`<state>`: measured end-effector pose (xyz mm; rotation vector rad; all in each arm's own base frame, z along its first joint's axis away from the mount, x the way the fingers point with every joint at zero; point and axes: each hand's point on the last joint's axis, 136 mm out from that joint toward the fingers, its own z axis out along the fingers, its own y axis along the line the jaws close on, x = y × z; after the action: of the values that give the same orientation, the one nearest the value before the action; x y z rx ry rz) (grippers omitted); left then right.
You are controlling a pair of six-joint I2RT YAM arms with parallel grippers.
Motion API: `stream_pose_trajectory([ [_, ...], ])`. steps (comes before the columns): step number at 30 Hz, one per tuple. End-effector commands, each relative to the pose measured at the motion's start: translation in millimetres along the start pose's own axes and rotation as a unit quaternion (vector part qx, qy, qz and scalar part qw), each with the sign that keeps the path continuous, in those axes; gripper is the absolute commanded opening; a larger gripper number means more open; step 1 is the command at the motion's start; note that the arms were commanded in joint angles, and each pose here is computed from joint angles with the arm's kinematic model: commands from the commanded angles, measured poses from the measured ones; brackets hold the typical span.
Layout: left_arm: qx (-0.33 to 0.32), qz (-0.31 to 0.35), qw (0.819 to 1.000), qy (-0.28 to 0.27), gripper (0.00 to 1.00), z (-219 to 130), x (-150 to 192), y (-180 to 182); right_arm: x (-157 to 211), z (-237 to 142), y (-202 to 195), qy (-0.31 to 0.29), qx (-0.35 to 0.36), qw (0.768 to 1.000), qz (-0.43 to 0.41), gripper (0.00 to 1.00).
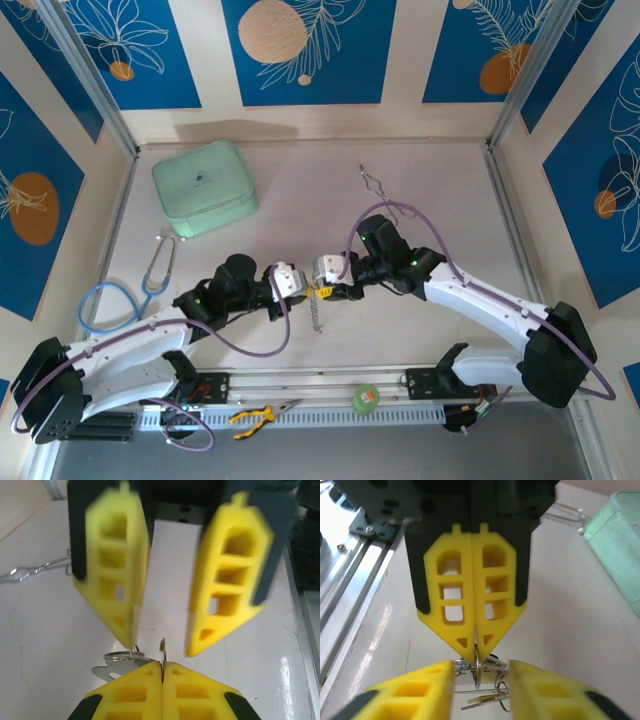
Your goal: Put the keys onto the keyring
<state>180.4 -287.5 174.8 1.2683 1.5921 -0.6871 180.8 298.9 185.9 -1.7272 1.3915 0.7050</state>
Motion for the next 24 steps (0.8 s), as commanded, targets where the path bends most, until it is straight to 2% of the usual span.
stream_pose_trajectory([
  [1,-0.073,-0.101,0.992,-0.004,0.00,-7,-12,28,-14,-22,-21,-0.040,0.055,0.997,0.043,0.40],
  [2,-0.094,-0.143,0.985,0.005,0.00,-9,-11,35,-15,-28,-26,-0.045,0.066,0.995,0.060,0.40],
  [5,-0.171,-0.286,0.942,0.037,0.00,-21,1,56,-15,-36,-32,-0.048,0.089,0.988,0.119,0.41],
  [8,-0.219,-0.408,0.884,0.066,0.00,-33,12,64,-22,-34,-32,-0.052,0.092,0.973,0.207,0.34],
  [11,-0.241,-0.511,0.822,0.076,0.00,-40,17,62,-37,-18,-14,-0.058,0.064,0.968,0.235,0.31],
  [14,-0.255,-0.580,0.769,0.080,0.00,-46,18,60,-46,7,5,-0.055,0.042,0.969,0.236,0.31],
  [17,-0.271,-0.622,0.730,0.084,0.00,-55,18,59,-40,27,8,-0.041,0.058,0.966,0.249,0.31],
  [18,-0.277,-0.640,0.712,0.082,0.00,-58,18,58,-36,33,7,-0.038,0.068,0.964,0.253,0.33],
  [22,-0.282,-0.703,0.648,0.075,0.00,-60,21,53,-29,51,7,-0.046,0.086,0.962,0.254,0.36],
  [24,-0.277,-0.728,0.623,0.072,0.00,-58,22,49,-28,60,8,-0.053,0.088,0.963,0.249,0.38],
])
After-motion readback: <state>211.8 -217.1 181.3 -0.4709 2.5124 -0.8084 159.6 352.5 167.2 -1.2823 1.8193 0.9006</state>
